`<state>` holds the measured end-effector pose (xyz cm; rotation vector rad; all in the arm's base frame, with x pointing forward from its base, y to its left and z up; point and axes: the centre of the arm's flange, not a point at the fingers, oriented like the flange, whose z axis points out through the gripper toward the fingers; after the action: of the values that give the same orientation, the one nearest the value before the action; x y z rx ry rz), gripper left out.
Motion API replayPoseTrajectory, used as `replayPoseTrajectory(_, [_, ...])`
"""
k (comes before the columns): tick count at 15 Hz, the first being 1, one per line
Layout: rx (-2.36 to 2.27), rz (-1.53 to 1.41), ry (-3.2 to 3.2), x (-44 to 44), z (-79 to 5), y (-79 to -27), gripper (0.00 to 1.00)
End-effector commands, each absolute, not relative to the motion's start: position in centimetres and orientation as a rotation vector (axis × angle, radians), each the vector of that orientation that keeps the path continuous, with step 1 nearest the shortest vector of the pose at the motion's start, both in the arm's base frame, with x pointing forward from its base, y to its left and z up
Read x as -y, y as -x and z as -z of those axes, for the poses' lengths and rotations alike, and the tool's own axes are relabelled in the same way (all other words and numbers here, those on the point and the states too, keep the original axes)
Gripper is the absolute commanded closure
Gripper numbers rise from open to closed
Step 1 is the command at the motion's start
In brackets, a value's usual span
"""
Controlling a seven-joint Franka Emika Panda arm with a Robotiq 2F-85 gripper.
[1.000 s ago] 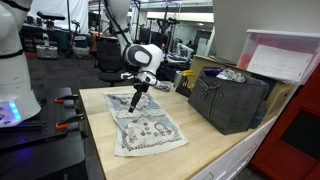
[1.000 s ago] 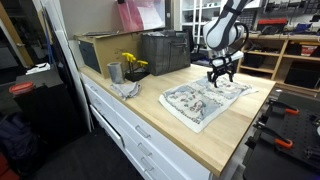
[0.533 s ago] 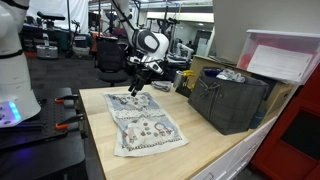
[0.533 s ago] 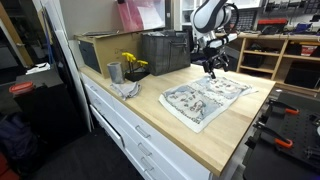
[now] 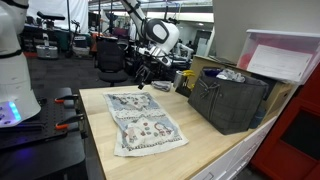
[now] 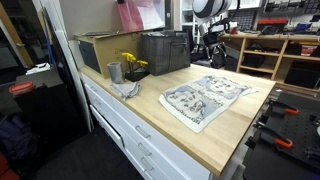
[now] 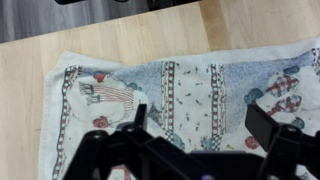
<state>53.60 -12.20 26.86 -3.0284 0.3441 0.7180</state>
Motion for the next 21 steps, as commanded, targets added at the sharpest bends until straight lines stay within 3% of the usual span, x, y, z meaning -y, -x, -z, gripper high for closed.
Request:
replayPoseTrajectory(1, [-0.345, -0.709, 3.024, 12.4, -27.0, -53.7, 0.0])
replayPoseTrajectory(7, [-0.305, -0.676, 3.059, 10.6, -27.6, -52.2, 0.0])
replayPoseTrajectory(14, [-0.198, -0.24, 3.125, 6.4, -36.2, -54.7, 0.0])
replayPoseTrajectory(21, [-0.26, 0.093, 3.154, 8.3, -45.0, -54.4, 0.0])
